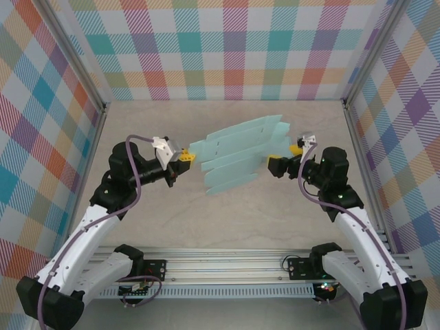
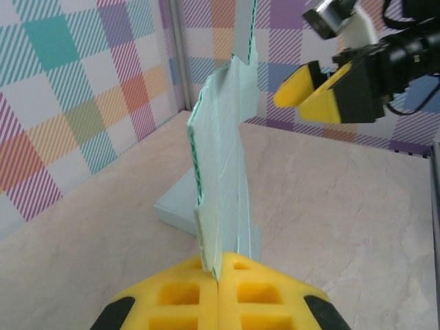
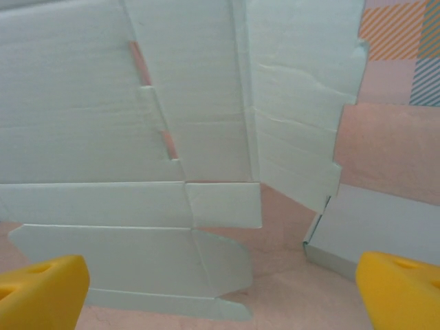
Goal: Fold the paper box
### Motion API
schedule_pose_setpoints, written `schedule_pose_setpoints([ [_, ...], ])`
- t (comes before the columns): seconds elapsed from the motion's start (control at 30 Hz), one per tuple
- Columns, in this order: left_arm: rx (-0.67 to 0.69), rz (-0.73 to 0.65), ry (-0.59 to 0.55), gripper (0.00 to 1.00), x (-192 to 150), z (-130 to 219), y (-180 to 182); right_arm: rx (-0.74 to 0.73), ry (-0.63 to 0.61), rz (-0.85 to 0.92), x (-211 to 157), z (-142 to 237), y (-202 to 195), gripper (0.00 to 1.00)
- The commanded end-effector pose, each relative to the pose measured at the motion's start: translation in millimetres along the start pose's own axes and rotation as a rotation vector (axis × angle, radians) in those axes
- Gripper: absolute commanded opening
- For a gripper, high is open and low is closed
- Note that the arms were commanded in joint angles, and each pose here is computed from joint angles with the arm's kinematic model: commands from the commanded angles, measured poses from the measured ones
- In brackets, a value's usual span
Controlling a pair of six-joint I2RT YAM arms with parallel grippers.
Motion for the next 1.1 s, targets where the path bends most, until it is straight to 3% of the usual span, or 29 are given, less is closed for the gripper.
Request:
schedule_pose_setpoints([
  [0.0,-0.045,-0.125,-0.080,0.00,16,11,-13,0.065,-0.096,0.080,13,4,-2,0.99],
  [0.3,-0.025,-0.137,-0.090,0.00,20,17,-15,0.217,-0.151,0.135,23,21,14,0.93],
  [0.5,-0.014,-0.105,-0.084,0.00,20,14,-12,0.265,-0.171,0.167,25,36,27,0.76],
  [0.6,-0.007,-0.095,-0.082,0.00,21,13,-10,0.277,-0.172,0.165,25,39,30,0.61],
  [0.83,0.014,-0.025,-0.052,0.00,26,8,-3,0.340,-0.141,0.155,21,35,33,0.10],
  [0.87,0.019,-0.021,-0.044,0.08,27,7,-2,0.342,-0.136,0.159,21,35,33,0.04],
  [0.9,0.029,-0.020,-0.038,0.25,29,7,0,0.344,-0.132,0.169,21,36,33,0.00],
  [1.03,0.088,-0.049,-0.037,0.77,48,8,8,0.380,-0.107,0.204,19,39,39,0.00],
  [1.07,0.105,-0.065,-0.047,0.86,55,9,9,0.392,-0.101,0.206,19,40,40,0.00],
])
Point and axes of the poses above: each hand's point on the last joint's axis, 136 mm out from that joint toward the fingers, its own z axis back along the fingers, its own y axis along the line the jaws close on, x = y × z, the point moved 7 cm from there along z, back along the fingers, and after that the axes turned 6 degrees about z, right-handed, at the moved point
